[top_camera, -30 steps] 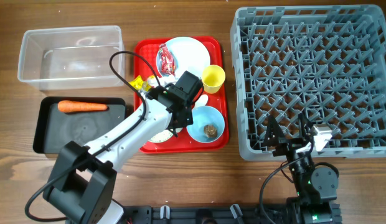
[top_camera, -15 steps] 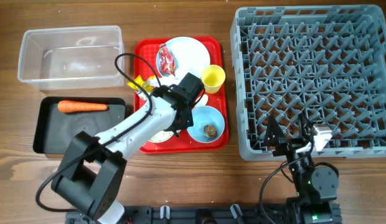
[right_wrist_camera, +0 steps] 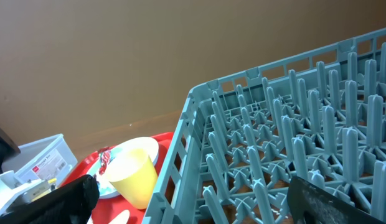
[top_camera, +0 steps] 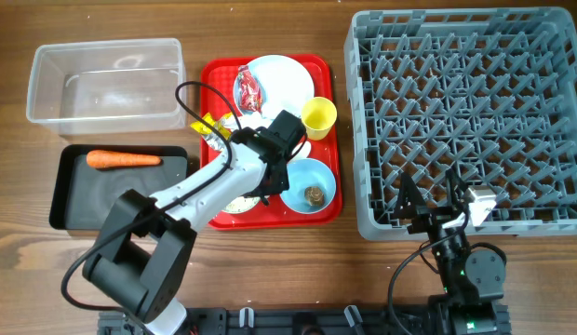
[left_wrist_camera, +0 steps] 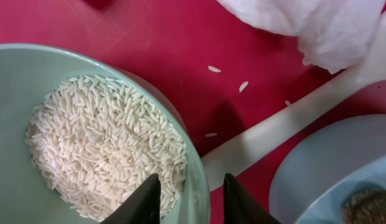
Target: Sort waste into correct bins and load items into the dishwasher rack
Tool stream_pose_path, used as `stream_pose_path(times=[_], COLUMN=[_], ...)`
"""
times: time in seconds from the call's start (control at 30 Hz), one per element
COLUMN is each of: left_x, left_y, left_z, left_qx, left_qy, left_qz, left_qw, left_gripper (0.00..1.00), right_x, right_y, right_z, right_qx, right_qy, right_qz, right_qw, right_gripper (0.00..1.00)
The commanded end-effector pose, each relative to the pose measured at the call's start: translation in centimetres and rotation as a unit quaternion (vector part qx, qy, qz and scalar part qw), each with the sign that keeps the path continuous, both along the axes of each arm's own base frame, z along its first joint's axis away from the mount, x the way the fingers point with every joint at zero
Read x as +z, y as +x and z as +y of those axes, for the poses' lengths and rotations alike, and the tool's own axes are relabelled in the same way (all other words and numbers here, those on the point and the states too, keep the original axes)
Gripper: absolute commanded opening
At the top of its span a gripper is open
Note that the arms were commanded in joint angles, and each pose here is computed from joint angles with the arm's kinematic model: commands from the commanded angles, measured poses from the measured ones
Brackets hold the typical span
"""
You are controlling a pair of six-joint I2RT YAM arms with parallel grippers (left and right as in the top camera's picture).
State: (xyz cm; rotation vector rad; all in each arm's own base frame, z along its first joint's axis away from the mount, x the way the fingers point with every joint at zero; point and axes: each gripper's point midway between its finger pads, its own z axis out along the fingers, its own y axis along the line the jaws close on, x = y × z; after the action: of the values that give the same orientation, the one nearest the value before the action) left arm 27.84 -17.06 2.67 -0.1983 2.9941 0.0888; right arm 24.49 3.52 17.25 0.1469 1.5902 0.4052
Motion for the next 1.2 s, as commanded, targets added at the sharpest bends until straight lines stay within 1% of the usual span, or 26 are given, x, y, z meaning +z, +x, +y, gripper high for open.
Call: stream_pose_path(times=[0.0,0.2,0.3,0.43,0.5,0.53,0.6,0.63,0.7,0.77,1.0,1.17], left_x=[-1.14,-1.14,-1.12,-1.11,-1.11,-1.11,-1.11,-1.11,-1.11,-1.11,-1.11,-1.11], left_y=[-0.23,-0.09,-0.01,0.01,0.01,0.01,0.01,0.01,0.01,0.01,0.01,0.0], left_z=[0.51,0.44,0.53,0.59,0.59,0.6,0.59,0.59,0.6,0.6,0.6,0.6], left_qx=[0.007,0.007,0.007,0.007,0.007,0.007,0.007,0.007,0.007,0.007,0.007,0.007], left_qy=[0.017,0.015,0.018,0.02,0.02,0.02,0.02,0.02,0.02,0.02,0.02,0.02], left_qz=[0.009,0.007,0.004,0.003,0.003,0.003,0.004,0.004,0.003,0.003,0.003,0.004], left_qw=[1.0,1.0,1.0,1.0,1.0,1.0,1.0,1.0,1.0,1.0,1.0,1.0], left_gripper=[0.28,0.15,0.1,0.12,0.16,0.22,0.25,0.25,0.2,0.18,0.17,0.13], right_x=[0.18,0.18,0.18,0.18,0.18,0.18,0.18,0.18,0.18,0.18,0.18,0.18], right_y=[-0.02,-0.02,-0.02,-0.02,-0.02,-0.02,-0.02,-0.02,-0.02,-0.02,-0.02,-0.02], right_z=[-0.09,-0.09,-0.09,-0.09,-0.09,-0.09,-0.09,-0.09,-0.09,-0.08,-0.09,-0.09], right_qx=[-0.004,-0.004,-0.004,-0.004,-0.004,-0.004,-0.004,-0.004,-0.004,-0.004,-0.004,-0.004], right_qy=[-0.003,-0.003,-0.003,-0.003,-0.003,-0.003,-0.003,-0.003,-0.003,-0.003,-0.003,-0.003], right_qz=[-0.005,-0.005,-0.005,-0.005,-0.005,-0.005,-0.005,-0.005,-0.005,-0.005,-0.005,-0.005], right_qw=[1.0,1.0,1.0,1.0,1.0,1.0,1.0,1.0,1.0,1.0,1.0,1.0], right_gripper=[1.0,1.0,1.0,1.0,1.0,1.0,1.0,1.0,1.0,1.0,1.0,1.0])
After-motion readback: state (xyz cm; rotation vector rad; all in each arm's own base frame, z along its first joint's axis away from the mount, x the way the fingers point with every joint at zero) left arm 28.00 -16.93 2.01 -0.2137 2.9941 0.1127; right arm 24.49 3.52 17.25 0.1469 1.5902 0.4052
